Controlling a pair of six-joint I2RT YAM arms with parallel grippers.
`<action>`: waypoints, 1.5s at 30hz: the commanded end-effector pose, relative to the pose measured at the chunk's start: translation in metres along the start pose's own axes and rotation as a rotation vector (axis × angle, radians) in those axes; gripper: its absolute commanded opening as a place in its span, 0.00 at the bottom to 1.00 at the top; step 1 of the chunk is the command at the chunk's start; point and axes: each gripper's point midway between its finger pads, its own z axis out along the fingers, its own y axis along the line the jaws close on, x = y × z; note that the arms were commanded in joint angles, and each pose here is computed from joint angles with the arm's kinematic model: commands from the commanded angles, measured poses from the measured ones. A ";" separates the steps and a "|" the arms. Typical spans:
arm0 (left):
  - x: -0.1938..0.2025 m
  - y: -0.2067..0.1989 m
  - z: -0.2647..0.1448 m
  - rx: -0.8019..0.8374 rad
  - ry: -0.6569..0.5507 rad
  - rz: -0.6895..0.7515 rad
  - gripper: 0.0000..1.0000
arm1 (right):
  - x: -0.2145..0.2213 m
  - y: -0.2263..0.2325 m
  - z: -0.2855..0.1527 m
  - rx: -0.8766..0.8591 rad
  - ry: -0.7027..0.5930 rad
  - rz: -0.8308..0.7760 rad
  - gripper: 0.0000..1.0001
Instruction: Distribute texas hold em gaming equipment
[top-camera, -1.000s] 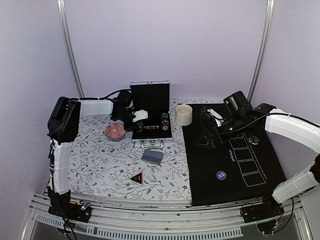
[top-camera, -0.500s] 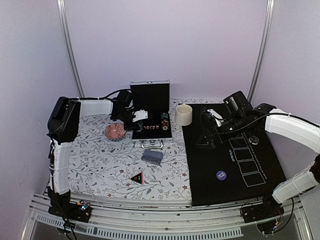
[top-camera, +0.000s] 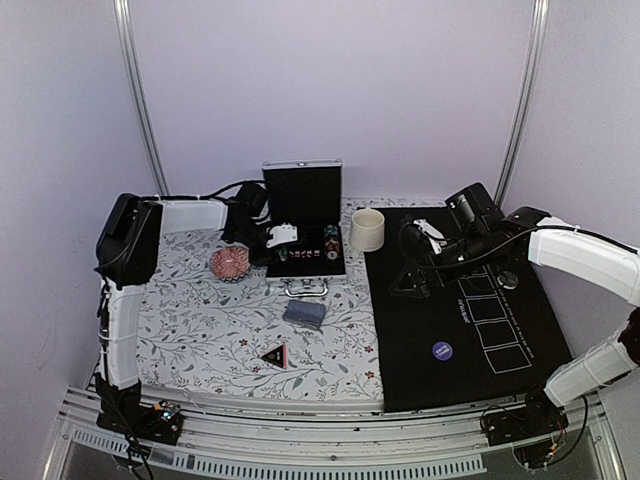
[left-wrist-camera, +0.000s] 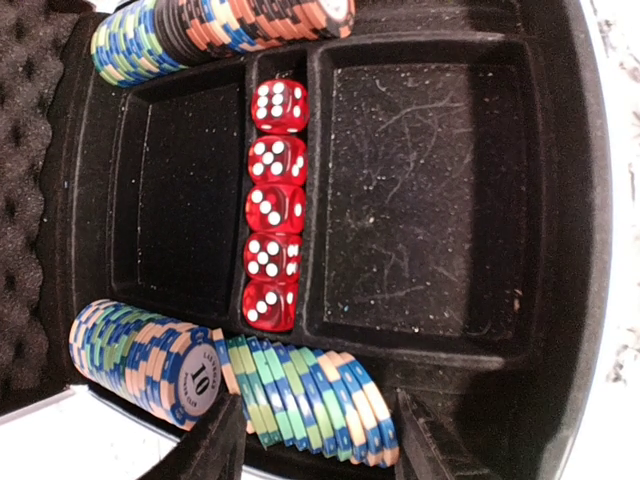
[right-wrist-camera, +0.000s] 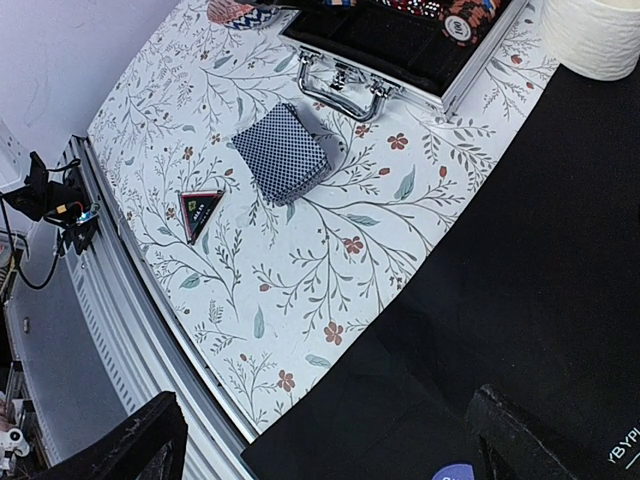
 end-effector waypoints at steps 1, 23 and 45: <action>0.020 -0.016 0.032 0.024 0.082 -0.027 0.52 | -0.003 0.000 -0.002 0.003 -0.005 0.007 0.99; 0.016 0.001 0.018 -0.068 0.090 -0.013 0.00 | -0.002 0.002 -0.002 -0.008 -0.010 0.023 0.99; -0.096 0.032 -0.151 -0.252 -0.221 -0.328 0.00 | -0.033 0.015 -0.023 -0.017 -0.103 -0.033 0.99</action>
